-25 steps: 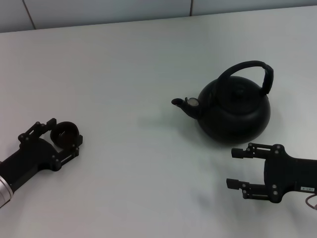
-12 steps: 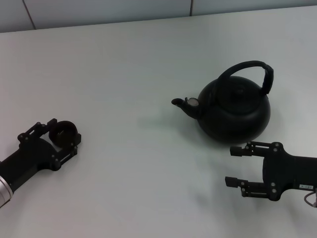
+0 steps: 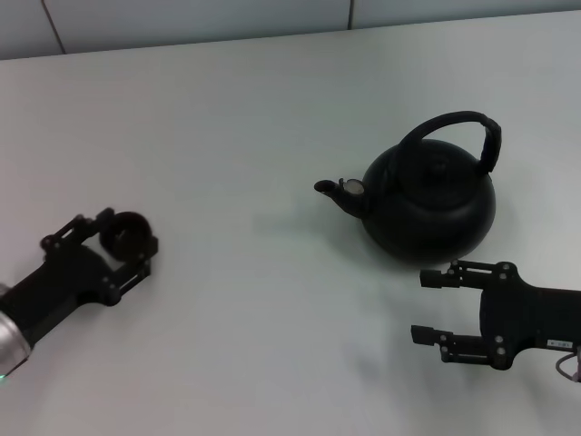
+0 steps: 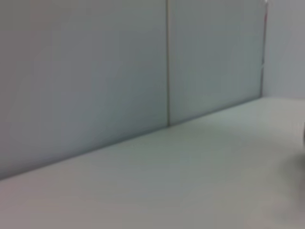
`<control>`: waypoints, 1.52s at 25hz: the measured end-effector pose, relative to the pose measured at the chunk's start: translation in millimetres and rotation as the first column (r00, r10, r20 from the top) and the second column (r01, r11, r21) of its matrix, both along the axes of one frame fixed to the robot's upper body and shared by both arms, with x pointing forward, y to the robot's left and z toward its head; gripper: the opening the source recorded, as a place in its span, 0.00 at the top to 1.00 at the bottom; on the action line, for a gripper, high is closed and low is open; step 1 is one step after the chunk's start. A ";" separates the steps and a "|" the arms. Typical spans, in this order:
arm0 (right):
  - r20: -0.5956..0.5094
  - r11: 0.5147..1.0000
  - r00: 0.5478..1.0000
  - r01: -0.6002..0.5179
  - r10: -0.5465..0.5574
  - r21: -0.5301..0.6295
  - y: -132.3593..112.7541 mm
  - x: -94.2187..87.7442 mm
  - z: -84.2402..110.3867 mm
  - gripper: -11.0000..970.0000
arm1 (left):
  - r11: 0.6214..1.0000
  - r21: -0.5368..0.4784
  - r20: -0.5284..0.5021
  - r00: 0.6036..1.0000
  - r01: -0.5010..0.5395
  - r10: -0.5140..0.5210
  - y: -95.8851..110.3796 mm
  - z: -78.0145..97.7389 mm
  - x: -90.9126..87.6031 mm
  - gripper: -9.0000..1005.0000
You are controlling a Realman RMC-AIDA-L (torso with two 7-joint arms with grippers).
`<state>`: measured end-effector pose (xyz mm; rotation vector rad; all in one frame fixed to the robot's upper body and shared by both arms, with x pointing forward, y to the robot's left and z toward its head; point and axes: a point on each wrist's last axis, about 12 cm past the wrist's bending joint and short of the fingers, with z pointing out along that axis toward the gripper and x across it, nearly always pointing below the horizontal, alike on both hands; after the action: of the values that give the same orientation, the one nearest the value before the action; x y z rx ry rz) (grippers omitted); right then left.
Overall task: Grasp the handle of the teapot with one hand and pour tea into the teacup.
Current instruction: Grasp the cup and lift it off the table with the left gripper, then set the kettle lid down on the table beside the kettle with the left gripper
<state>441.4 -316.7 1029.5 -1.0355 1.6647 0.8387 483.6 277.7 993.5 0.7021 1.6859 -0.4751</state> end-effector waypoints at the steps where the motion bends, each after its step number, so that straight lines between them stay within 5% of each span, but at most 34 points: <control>1: -0.002 1.000 1.000 0.001 -0.001 0.002 0.2 -0.2 -0.2 0.28 | 1.000 -0.018 0.009 1.000 0.025 -0.025 -7.4 2.5 2.9 0.30; 12: -0.001 1.000 1.000 0.002 -0.002 0.008 0.3 -0.4 0.2 0.28 | 0.978 -0.058 -0.004 0.980 0.200 -0.201 -70.5 13.8 29.1 0.28; 38: -0.006 1.000 1.000 -0.002 0.003 0.022 2.8 -0.4 -0.2 0.28 | 0.977 0.053 -0.037 0.978 0.208 -0.206 -93.6 0.8 26.8 0.24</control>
<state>441.0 -313.9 1029.3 -1.0214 1.6560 0.8602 510.4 184.2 994.2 0.9219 1.6686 -0.5886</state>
